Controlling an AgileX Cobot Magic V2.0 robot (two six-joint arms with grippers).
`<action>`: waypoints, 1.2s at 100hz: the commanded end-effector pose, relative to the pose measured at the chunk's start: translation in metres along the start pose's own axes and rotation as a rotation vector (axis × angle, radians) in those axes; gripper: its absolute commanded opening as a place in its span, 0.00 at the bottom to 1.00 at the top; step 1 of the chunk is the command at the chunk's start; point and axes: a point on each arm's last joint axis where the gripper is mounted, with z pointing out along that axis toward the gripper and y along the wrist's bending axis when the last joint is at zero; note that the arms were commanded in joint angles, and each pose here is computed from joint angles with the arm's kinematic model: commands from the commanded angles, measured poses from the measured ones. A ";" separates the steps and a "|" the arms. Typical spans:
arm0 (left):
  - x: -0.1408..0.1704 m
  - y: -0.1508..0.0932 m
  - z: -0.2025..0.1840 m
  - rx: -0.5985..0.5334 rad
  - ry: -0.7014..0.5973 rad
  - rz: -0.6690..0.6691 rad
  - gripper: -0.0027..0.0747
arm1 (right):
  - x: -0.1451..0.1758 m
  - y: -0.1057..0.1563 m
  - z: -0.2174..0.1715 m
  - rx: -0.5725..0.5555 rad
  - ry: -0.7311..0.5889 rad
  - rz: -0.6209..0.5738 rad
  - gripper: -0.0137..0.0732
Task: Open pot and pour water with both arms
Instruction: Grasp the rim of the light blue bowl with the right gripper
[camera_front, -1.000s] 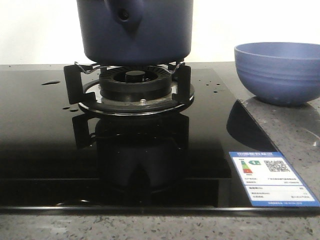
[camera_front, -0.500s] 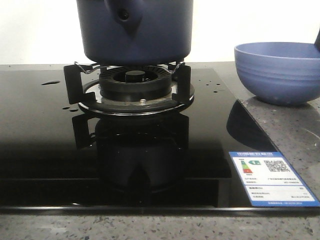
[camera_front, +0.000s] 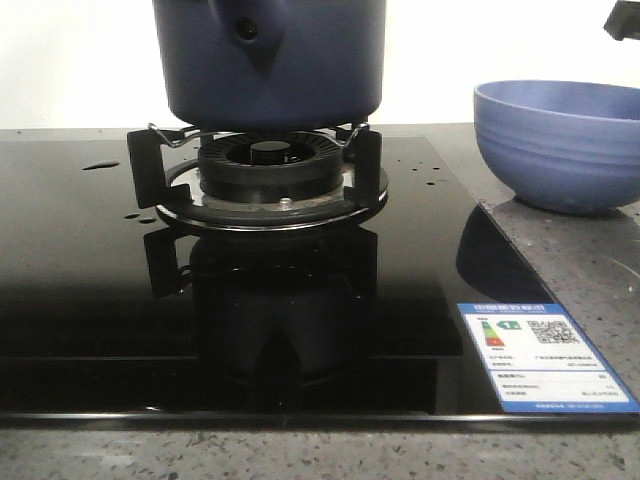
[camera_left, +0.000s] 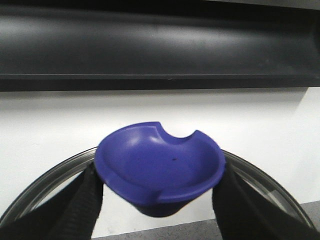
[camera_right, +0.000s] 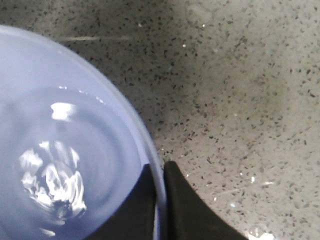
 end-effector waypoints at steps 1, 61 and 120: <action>-0.029 0.003 -0.012 -0.037 -0.160 -0.004 0.54 | -0.013 0.003 -0.025 0.003 -0.110 -0.014 0.07; -0.029 0.003 -0.012 -0.037 -0.160 -0.002 0.54 | -0.063 0.054 -0.124 -0.141 -0.337 -0.130 0.09; -0.029 0.003 -0.012 -0.038 -0.162 -0.002 0.54 | -0.098 0.173 -0.125 -0.384 -0.544 -0.346 0.09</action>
